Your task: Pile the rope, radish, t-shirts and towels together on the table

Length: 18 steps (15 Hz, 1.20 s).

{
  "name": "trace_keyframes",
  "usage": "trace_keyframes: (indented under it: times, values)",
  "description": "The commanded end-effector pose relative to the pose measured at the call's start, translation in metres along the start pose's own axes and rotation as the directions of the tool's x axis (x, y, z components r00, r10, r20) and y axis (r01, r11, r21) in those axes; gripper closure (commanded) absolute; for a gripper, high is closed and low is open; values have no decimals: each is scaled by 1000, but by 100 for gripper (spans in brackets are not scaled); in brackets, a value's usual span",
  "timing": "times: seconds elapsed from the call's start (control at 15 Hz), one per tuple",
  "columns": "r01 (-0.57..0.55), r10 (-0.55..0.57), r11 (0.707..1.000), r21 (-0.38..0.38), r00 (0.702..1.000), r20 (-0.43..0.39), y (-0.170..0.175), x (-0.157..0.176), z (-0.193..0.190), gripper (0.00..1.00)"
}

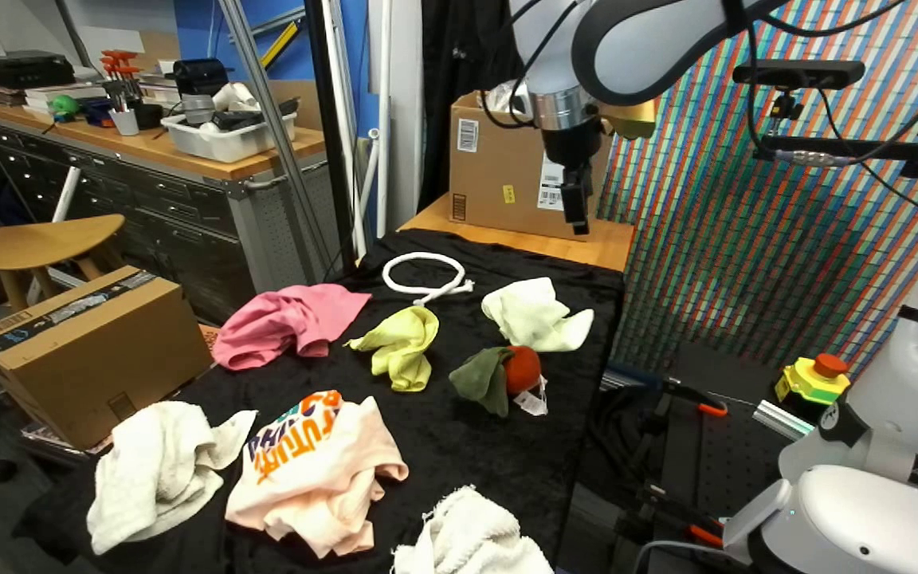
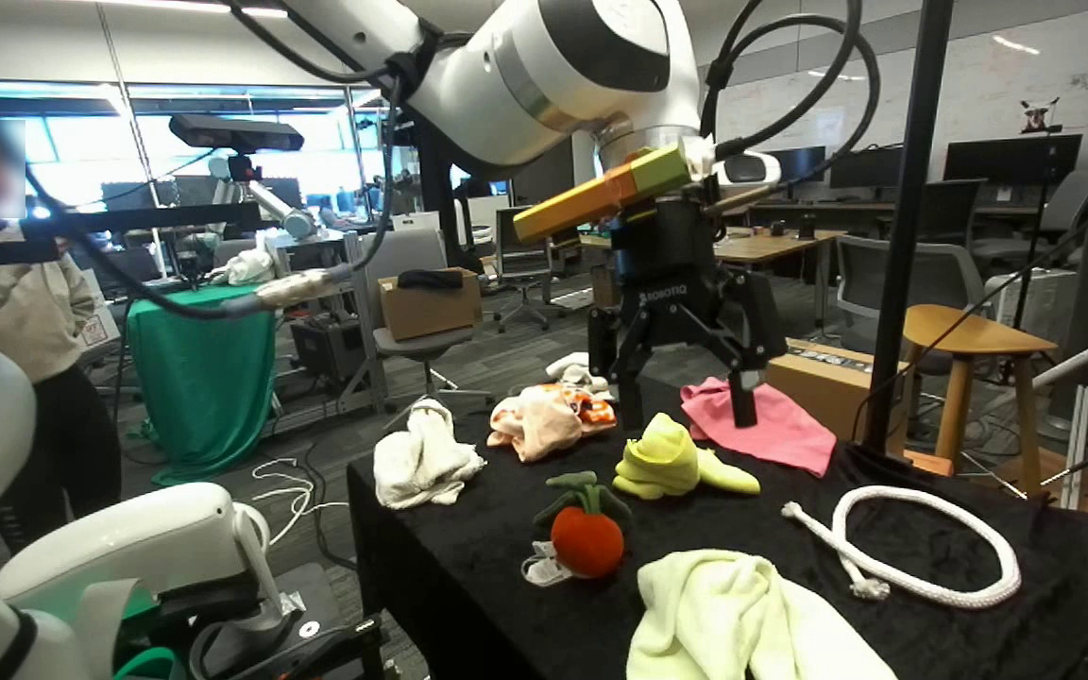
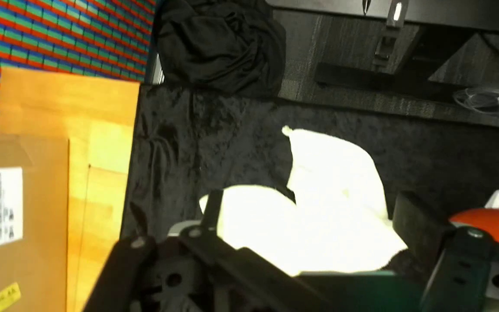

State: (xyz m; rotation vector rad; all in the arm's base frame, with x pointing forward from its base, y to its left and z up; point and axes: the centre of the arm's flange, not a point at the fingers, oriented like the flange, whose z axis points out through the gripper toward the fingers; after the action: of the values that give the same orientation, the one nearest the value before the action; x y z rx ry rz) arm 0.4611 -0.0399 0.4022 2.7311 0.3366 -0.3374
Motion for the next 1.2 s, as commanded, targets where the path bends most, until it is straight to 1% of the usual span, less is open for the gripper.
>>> trace_keyframes:
  times: [0.0,0.2,0.47,0.53,0.6,0.67,0.8,1.13]
  values:
    - [56,-56,998,-16,998,-29,-26,84,-42,0]
    - [118,-119,993,-22,991,-55,-61,134,-69,0]
    - [189,-191,981,-35,978,-83,-98,179,-94,0]
    - [199,-203,979,-48,974,-97,-114,191,-97,0]
    - [212,-217,976,-56,970,-112,-121,192,-103,0]
    - [234,-240,970,-64,963,-125,-138,202,-103,0]
    - [263,-271,962,-73,952,-144,-162,207,-110,0]
    - [338,-345,938,-73,925,-156,-226,220,-120,0]
